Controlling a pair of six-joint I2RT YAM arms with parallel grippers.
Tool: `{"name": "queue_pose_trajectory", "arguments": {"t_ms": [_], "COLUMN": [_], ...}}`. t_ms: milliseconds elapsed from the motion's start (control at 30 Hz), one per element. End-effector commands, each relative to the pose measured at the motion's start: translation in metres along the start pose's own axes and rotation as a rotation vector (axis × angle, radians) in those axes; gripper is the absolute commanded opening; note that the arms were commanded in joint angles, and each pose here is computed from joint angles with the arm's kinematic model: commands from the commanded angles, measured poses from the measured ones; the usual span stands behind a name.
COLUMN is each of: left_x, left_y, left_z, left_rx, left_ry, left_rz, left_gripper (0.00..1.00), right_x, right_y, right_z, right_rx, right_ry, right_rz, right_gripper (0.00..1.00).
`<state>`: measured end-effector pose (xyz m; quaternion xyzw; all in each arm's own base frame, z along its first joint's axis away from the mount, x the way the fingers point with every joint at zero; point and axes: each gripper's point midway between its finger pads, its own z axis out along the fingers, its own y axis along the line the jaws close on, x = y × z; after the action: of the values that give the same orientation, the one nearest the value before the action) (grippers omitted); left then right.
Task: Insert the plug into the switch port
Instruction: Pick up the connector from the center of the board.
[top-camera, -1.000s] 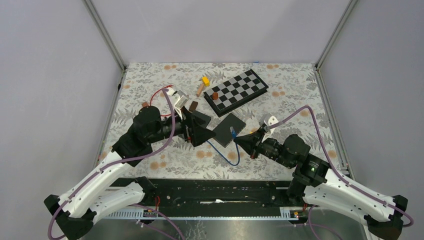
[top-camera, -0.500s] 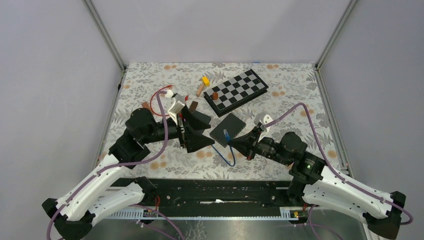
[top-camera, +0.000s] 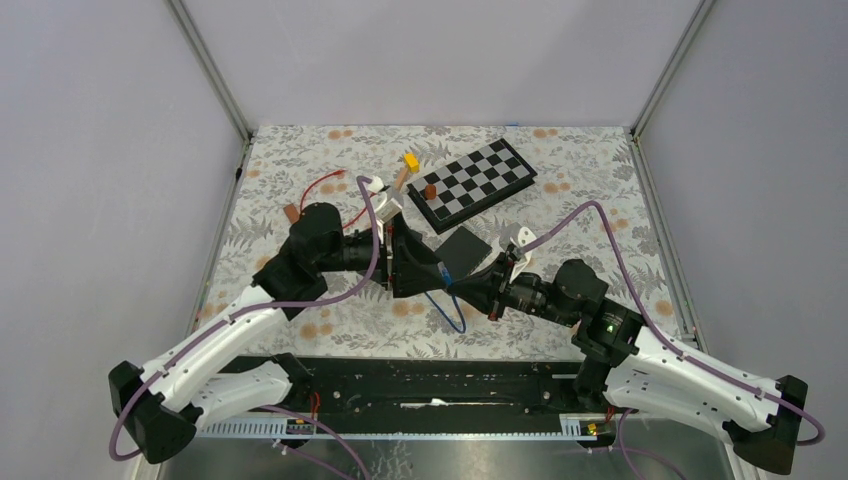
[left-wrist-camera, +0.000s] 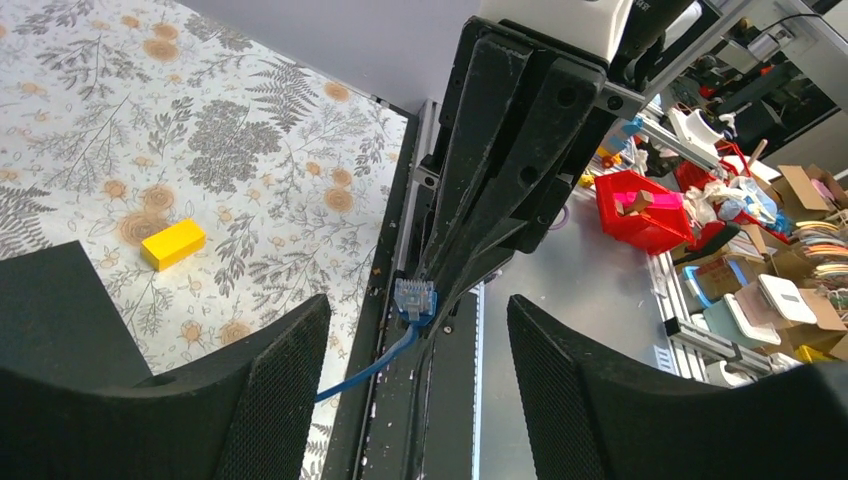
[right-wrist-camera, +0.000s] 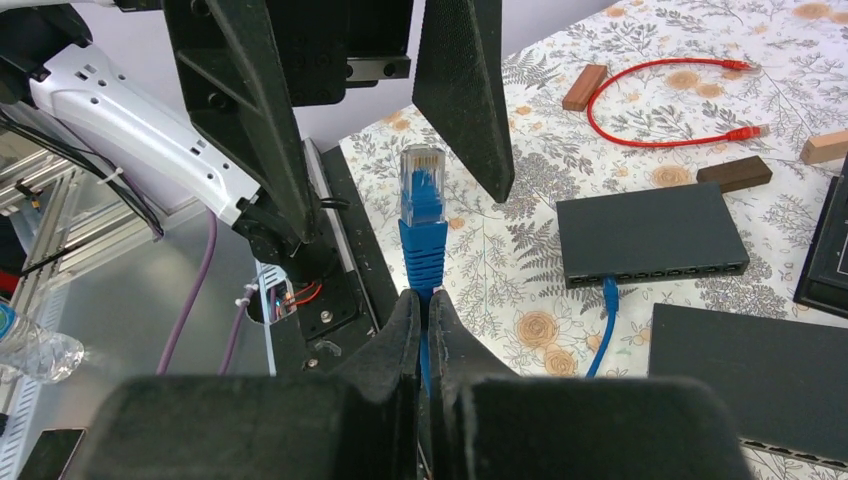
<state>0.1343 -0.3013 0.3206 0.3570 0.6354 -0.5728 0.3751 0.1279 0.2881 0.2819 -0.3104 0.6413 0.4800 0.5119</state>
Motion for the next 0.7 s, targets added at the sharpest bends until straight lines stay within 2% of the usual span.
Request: {"name": "queue_pose_trajectory", "arguments": {"t_ms": [0,100,200,500,567,633,667], "left_x": [-0.0115,-0.0114,-0.0096,-0.0075,-0.0069,-0.0062,-0.0056], "left_y": [-0.0138,-0.0158,-0.0161,-0.0117,-0.01,-0.0081,-0.0073], "left_z": [0.0029,0.0043,0.0059,0.0098,0.0106,0.0114,0.0115], "left_rx": [0.094,0.116,0.129,0.118,0.112,0.106,0.102], "left_ry": [-0.04,-0.049,-0.049,-0.05,-0.05,-0.05,-0.05], "left_rz": [0.062,0.057,0.049,0.029,0.023,0.019,0.016], "left_gripper": [0.66,0.61,0.51,0.3,0.21,0.01,0.0], "right_x": [-0.0363,-0.0361,-0.0358,-0.0338,-0.0319,-0.0298,-0.0285], "right_y": [0.0202,0.0198,0.0199,0.0195,0.0175,0.0144,0.0131], "right_z": [-0.0006,0.0001,0.0006,0.0035,0.0042,0.0042,0.0039], "right_rx": [-0.072,-0.071,-0.073,-0.075,-0.066,-0.053,-0.047], "right_ry": [-0.099,-0.1,-0.103,-0.096,-0.094,-0.096,-0.096], "right_rz": [-0.004,-0.001,0.003,0.005,0.008,0.009,0.01], "right_gripper": [0.0,0.0,0.0,0.0,0.0,0.0,0.0]}}
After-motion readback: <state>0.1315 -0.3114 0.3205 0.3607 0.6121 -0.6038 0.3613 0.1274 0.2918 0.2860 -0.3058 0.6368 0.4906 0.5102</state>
